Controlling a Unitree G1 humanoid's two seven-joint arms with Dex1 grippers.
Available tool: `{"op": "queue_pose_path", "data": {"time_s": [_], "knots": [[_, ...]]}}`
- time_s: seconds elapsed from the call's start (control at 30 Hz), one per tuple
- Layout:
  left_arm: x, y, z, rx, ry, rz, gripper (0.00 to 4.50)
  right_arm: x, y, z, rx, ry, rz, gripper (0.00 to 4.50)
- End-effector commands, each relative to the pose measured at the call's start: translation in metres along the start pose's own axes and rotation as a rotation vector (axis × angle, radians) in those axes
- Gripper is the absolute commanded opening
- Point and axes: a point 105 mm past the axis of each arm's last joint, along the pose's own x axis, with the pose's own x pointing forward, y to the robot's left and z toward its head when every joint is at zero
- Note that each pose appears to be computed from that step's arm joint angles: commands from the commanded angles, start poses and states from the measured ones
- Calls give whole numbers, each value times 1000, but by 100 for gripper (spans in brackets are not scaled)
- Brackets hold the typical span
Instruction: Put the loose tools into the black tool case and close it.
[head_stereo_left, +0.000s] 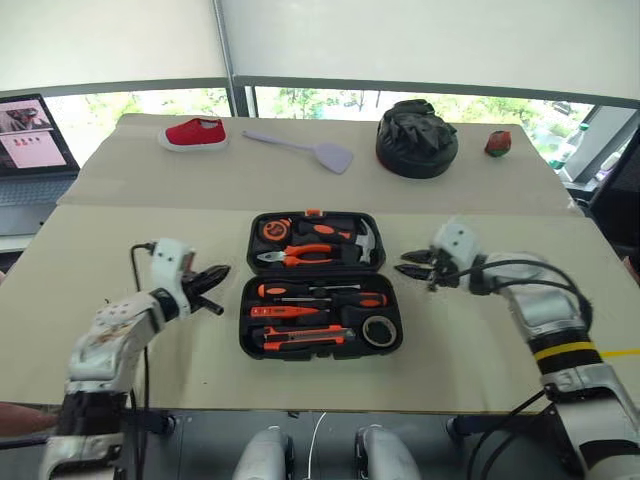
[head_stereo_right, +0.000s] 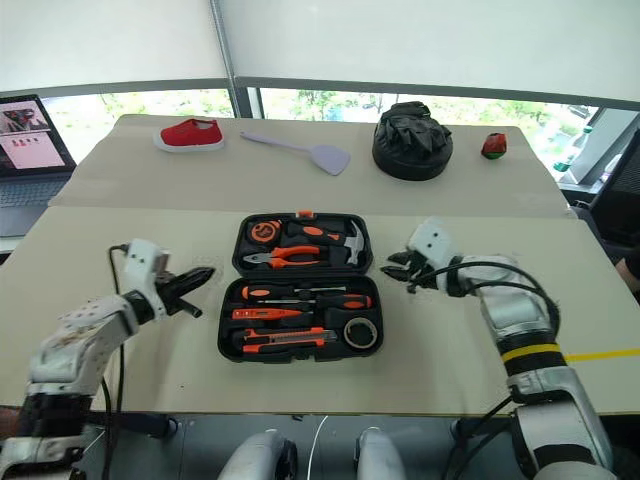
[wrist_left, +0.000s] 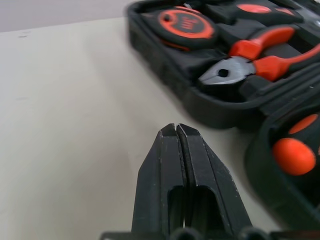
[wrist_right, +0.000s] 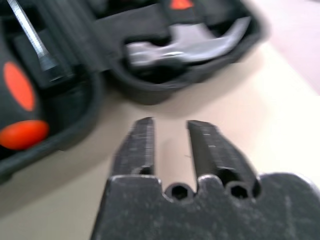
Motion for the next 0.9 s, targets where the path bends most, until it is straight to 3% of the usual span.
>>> {"op": "queue_pose_path", "data": {"time_s": [0.03, 0.13, 0.37, 0.53, 0.6, 0.63, 0.67, 0.73, 0.8, 0.9], "knots": [[9, -7, -2, 5, 36, -29, 0, -1, 2, 9, -16, -32, 18, 2], [13, -19, 5, -48, 17, -85, 0, -1, 15, 19, -22, -70, 76, 2], [3, -36, 0, 24, 79, -213, 0, -14, 51, 21, 29, -55, 181, 2], [-7, -29, -2, 18, 88, -197, 0, -21, 56, 14, 69, -27, 148, 2], [-13, -14, 8, -17, 49, -153, 0, -30, 45, 8, 132, -4, 79, 2], [-17, -9, 11, -28, 46, -142, 52, -36, 39, 6, 157, 7, 47, 0], [-21, -1, 19, -31, 27, -115, 59, -43, 37, 3, 191, 33, 45, 29], [-27, 10, 22, -38, 69, -67, 129, -50, 30, 4, 216, 40, 9, 83], [-32, 17, 28, -48, 148, -47, 194, -58, 26, 13, 376, 2, 14, 145], [-39, 10, 35, -74, 276, -96, 308, -65, 23, 20, 536, 68, 1, 255]]}}
